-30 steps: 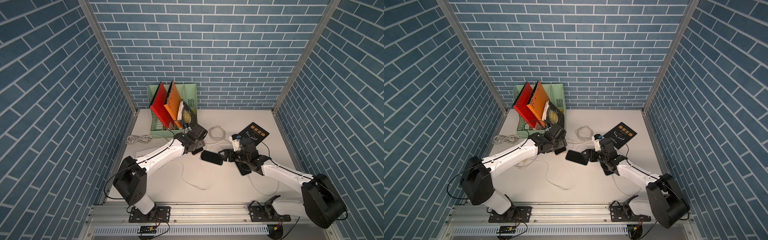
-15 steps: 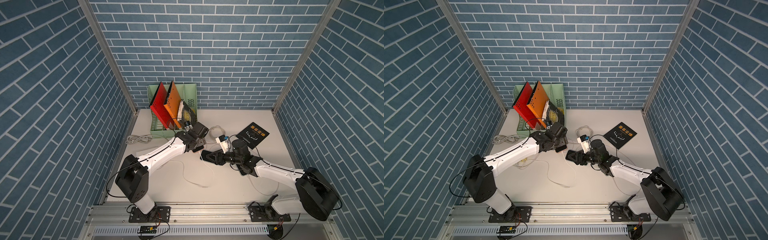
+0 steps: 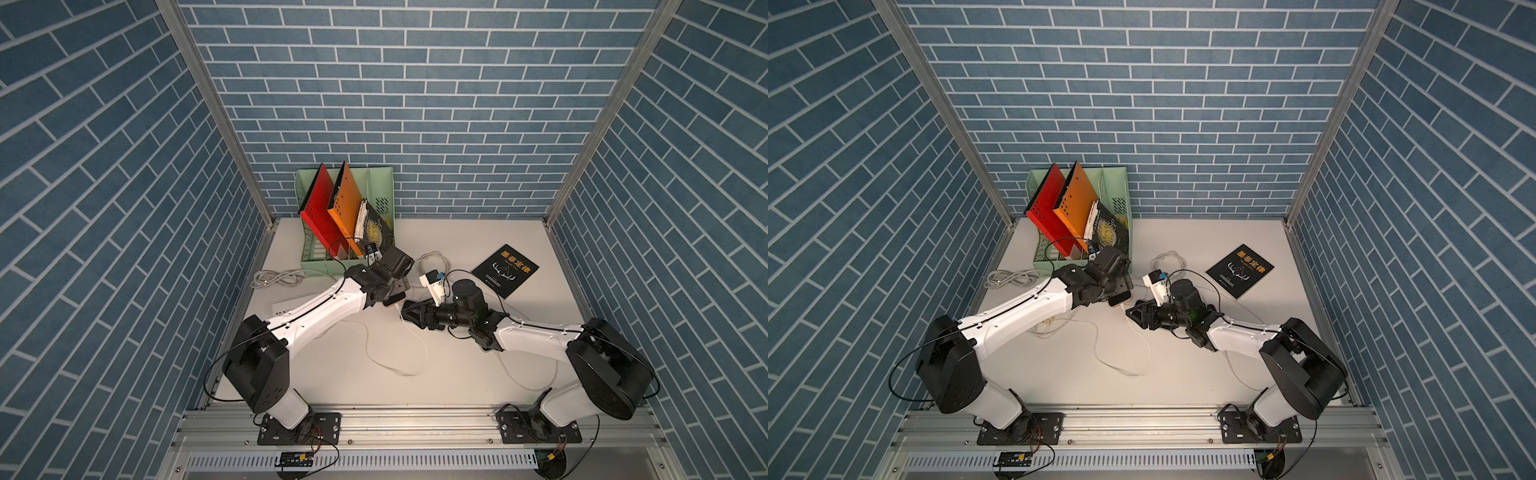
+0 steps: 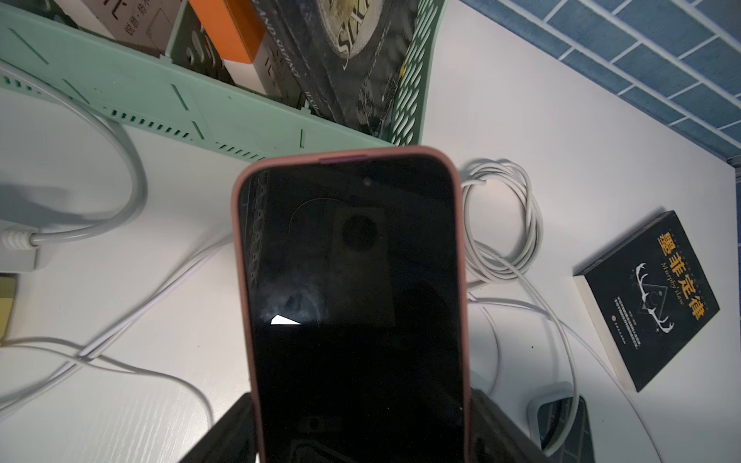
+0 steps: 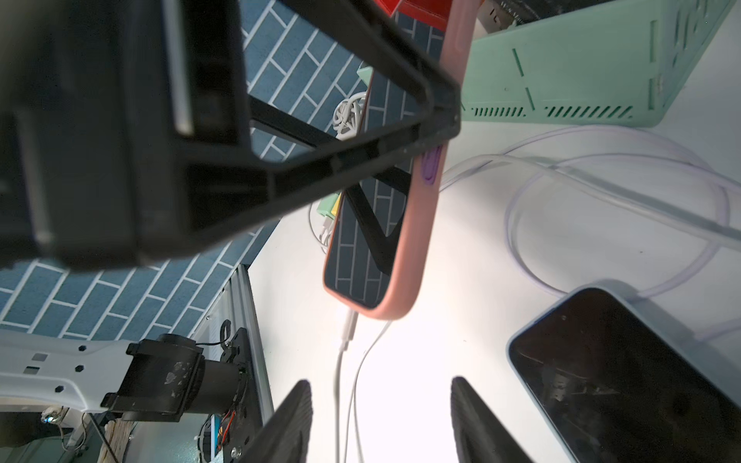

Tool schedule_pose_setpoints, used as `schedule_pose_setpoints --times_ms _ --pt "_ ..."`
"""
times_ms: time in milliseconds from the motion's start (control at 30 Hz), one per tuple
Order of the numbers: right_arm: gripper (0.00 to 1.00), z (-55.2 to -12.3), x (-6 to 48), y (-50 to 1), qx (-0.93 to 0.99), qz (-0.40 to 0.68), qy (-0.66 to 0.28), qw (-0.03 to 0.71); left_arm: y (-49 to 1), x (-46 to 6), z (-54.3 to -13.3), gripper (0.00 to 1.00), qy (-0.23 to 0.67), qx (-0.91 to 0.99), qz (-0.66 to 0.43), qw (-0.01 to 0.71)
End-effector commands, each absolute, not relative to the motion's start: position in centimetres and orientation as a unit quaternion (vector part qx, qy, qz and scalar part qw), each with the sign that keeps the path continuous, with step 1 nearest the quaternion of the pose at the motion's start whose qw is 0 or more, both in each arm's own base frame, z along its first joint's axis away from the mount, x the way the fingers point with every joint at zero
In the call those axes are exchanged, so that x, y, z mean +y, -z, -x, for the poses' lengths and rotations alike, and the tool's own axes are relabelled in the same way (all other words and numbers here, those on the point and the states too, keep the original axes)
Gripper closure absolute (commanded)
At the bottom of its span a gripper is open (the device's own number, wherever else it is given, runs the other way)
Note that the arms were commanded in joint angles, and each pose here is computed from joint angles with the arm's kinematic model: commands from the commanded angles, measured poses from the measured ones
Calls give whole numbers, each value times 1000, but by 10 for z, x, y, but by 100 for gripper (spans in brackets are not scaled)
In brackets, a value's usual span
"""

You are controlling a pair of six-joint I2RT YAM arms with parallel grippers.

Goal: Unplug the charging cable from the phone
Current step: Remove the charging cable from the phone.

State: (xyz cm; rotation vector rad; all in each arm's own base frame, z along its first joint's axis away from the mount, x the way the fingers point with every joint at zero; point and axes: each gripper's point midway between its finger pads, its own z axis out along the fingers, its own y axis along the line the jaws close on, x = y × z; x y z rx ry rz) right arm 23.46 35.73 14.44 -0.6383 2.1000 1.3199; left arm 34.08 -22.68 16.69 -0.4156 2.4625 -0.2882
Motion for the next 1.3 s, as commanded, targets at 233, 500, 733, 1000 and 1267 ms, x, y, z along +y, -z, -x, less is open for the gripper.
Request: schedule_pose_setpoints --times_ms 233,500,733,1000,1267 --pt "53 -235 378 -162 762 245 -525 288 -183 -223 -348 56 127 919 173 332" --pt "62 -237 382 -160 763 242 -530 281 -189 -222 -349 56 134 916 176 336" --pt "83 -237 384 -158 763 240 -533 276 -191 -219 -349 56 135 913 182 340" --pt "100 -236 385 -158 763 240 -536 271 -191 -215 -349 59 135 910 189 343" --pt "100 -233 382 -155 765 240 -535 267 -193 -208 -350 62 127 906 199 350"
